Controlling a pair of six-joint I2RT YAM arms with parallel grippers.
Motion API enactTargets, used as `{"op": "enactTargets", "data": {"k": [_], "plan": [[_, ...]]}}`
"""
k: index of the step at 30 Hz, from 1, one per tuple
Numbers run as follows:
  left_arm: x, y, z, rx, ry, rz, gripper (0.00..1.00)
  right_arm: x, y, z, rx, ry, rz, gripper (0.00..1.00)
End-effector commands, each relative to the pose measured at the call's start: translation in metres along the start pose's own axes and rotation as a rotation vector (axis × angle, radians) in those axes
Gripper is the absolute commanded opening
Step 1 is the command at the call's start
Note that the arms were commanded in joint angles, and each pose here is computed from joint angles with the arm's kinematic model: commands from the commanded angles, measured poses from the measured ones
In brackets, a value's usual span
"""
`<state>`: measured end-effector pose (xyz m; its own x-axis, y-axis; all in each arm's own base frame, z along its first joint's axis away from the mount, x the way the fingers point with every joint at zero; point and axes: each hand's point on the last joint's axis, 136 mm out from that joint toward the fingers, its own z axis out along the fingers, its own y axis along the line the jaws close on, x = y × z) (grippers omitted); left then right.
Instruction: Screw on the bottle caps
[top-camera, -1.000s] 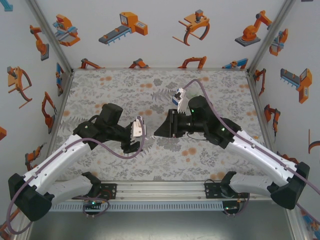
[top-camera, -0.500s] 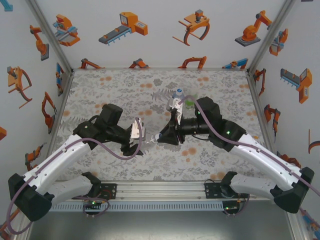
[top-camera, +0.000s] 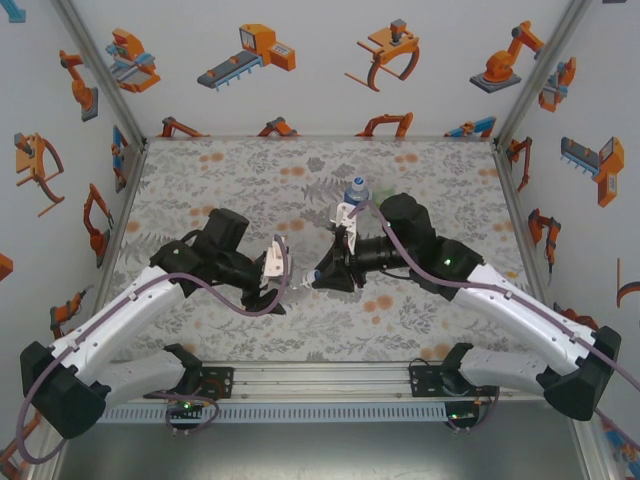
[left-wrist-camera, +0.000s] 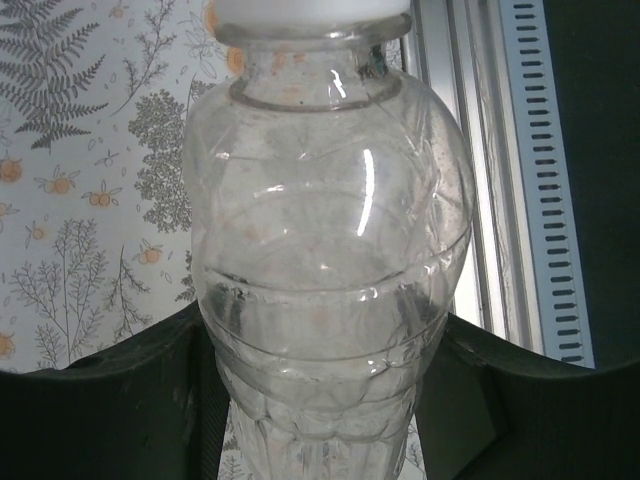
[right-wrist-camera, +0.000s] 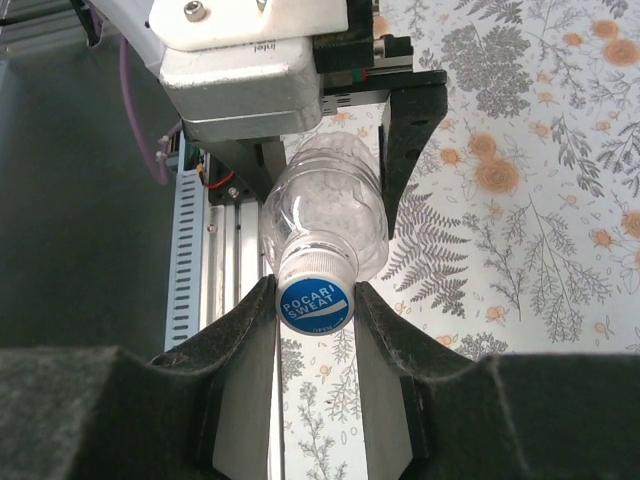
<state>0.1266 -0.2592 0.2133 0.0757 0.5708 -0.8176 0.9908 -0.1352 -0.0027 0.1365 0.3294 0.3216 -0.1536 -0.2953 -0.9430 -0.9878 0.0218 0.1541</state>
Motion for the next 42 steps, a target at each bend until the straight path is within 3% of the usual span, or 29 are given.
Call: {"op": "enactTargets", "data": {"k": [1, 13, 19, 25, 30, 36, 40, 42], "plan": [[-0.023, -0.002, -0.008, 0.017, -0.067, 0.057, 0.00, -0.003, 0.010, 0.004, -0.052, 0.005, -0.043, 0.00], [-0.022, -0.001, -0.006, 0.020, -0.060, 0.050, 0.00, 0.007, 0.008, 0.013, -0.034, 0.060, -0.022, 0.00], [-0.017, 0.005, -0.004, -0.004, -0.032, 0.038, 0.00, 0.025, -0.031, 0.017, 0.190, 0.138, 0.404, 0.00], [-0.013, 0.014, -0.002, -0.038, -0.008, 0.022, 0.00, 0.045, -0.041, 0.029, 0.251, 0.146, 0.990, 0.00], [-0.013, 0.020, -0.003, -0.076, -0.006, 0.020, 0.00, 0.064, -0.050, 0.026, 0.350, 0.088, 1.365, 0.00], [-0.014, 0.020, -0.004, -0.093, -0.023, 0.030, 0.00, 0.071, -0.060, 0.024, 0.386, -0.018, 1.530, 0.00], [-0.016, 0.019, -0.003, -0.086, -0.030, 0.032, 0.00, 0.070, -0.061, 0.030, 0.371, -0.007, 1.541, 0.00], [-0.016, 0.019, -0.003, -0.085, -0.032, 0.032, 0.00, 0.071, -0.061, 0.030, 0.379, 0.005, 1.531, 0.05]]}}
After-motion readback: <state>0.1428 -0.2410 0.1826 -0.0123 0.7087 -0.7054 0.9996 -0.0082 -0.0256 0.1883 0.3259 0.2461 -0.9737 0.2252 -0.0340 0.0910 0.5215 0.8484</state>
